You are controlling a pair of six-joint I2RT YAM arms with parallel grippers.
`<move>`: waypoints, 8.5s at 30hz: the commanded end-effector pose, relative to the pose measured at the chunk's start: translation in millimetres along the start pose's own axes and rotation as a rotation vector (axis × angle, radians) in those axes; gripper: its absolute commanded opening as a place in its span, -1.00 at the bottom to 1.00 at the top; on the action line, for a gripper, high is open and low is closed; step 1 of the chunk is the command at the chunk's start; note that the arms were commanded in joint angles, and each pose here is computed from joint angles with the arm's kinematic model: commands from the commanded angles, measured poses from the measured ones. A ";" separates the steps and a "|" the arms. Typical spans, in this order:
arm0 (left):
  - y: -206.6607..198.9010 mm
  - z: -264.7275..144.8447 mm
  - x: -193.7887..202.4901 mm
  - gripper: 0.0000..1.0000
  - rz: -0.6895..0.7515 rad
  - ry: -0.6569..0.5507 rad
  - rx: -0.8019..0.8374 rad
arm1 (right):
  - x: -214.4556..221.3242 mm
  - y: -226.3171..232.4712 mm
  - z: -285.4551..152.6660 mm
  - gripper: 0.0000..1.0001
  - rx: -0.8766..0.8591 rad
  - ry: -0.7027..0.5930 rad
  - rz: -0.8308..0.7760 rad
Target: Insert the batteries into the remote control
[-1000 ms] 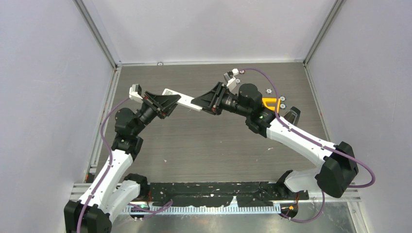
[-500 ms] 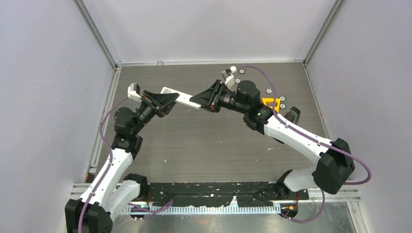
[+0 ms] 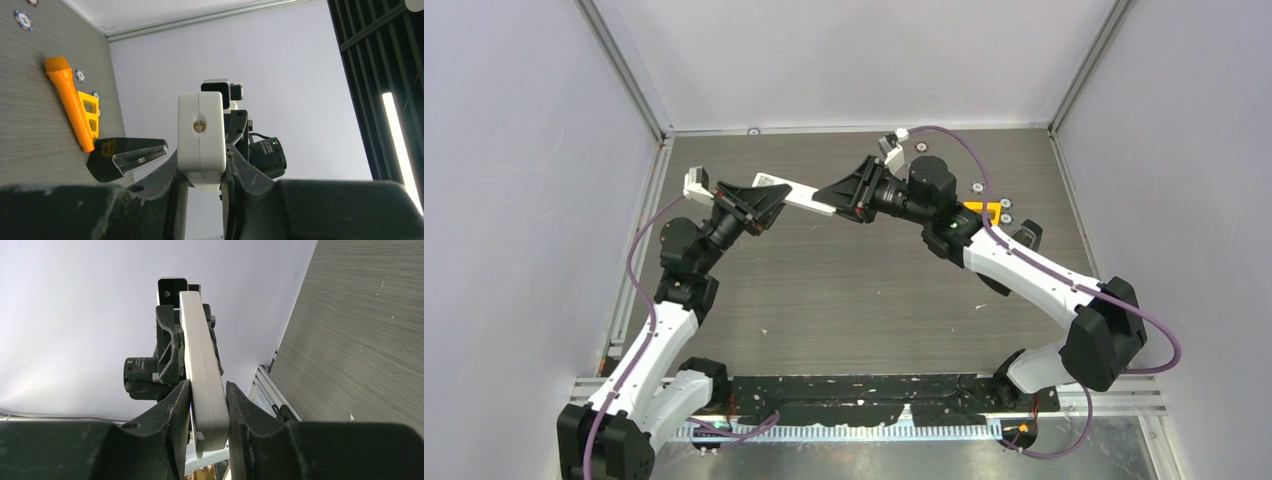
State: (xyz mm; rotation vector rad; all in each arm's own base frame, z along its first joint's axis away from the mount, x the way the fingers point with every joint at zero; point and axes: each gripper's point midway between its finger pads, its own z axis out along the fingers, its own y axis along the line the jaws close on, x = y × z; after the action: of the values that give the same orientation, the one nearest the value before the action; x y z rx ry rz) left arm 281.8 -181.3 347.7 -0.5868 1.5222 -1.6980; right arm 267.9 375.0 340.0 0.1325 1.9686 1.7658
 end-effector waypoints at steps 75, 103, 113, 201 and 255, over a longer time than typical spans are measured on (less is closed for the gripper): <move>-47.2 -33.4 81.5 -1.00 0.540 0.513 0.246 | 21.1 25.3 -99.8 0.78 -0.115 0.292 -0.746; -56.5 -47.1 97.4 -1.00 0.665 0.670 0.371 | 64.8 22.3 -61.8 0.16 -0.146 0.466 -0.764; -56.5 -42.9 95.8 -1.00 0.667 0.672 0.373 | 68.8 19.0 -53.8 0.06 -0.173 0.487 -0.719; 84.6 -89.8 -14.0 0.99 0.880 0.290 -0.729 | -37.9 -288.1 -70.7 0.21 1.186 0.229 -0.653; 82.5 -99.6 -54.6 0.99 0.784 -0.003 -0.907 | -30.1 -321.3 -60.7 0.22 1.298 0.289 -0.758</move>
State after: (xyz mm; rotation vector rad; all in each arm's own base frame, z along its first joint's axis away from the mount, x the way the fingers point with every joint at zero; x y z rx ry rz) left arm 255.1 -95.8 239.7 -0.1772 2.1963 -0.4437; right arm 355.6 223.9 32.5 -0.4297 2.5285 -0.3927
